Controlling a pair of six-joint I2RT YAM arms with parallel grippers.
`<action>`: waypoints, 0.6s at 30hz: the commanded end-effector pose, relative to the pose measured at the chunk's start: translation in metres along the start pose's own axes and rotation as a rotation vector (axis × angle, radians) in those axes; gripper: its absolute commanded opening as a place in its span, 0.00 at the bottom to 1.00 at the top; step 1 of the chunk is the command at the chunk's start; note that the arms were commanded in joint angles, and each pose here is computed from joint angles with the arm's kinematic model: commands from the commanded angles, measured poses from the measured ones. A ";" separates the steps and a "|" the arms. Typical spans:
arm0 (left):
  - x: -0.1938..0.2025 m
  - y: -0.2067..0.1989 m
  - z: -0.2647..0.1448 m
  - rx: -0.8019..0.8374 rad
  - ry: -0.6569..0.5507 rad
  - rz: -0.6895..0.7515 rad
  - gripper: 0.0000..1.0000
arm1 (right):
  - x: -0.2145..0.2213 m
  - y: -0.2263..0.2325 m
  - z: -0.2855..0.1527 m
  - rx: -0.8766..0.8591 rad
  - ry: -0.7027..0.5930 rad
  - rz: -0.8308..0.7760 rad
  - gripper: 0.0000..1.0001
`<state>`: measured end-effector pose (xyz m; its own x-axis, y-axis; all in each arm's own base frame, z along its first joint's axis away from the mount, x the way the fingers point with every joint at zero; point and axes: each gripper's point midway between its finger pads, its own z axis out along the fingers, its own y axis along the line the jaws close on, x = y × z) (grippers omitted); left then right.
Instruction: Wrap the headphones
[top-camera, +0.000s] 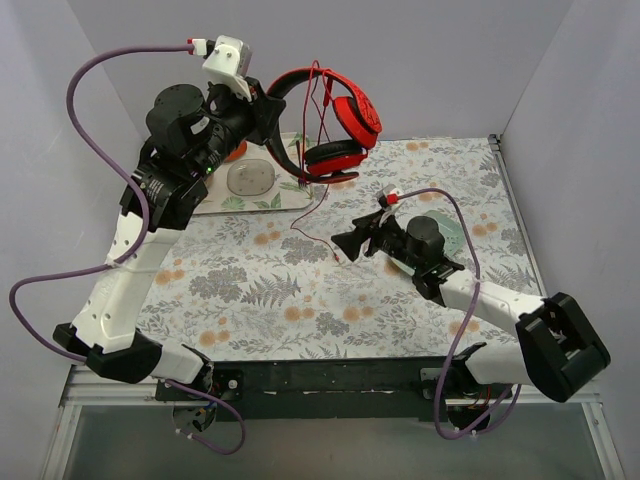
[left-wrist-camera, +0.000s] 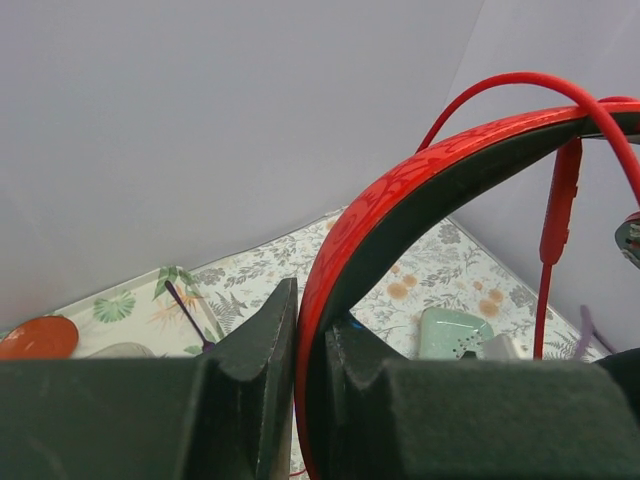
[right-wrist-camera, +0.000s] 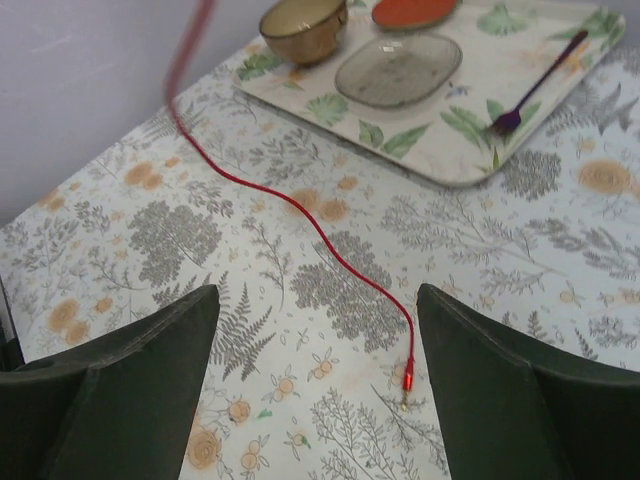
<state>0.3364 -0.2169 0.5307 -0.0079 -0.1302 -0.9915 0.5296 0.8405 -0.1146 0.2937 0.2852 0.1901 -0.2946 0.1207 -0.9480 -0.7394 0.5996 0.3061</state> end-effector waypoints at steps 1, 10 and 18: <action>-0.012 -0.001 0.001 0.006 -0.041 0.022 0.00 | -0.051 0.028 -0.010 -0.075 -0.176 -0.091 0.89; 0.001 0.001 0.014 0.008 0.001 0.046 0.00 | -0.112 0.028 0.011 -0.031 -0.316 -0.004 0.95; 0.006 -0.005 0.014 0.043 0.018 0.050 0.00 | -0.133 0.023 0.047 -0.036 -0.362 0.084 0.92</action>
<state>0.3620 -0.2319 0.4921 -0.0672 -0.0197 -0.9975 0.5316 0.8454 -0.0525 0.3303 0.3156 0.2811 -0.1681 0.3321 -0.9281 -0.7528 0.5646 0.3384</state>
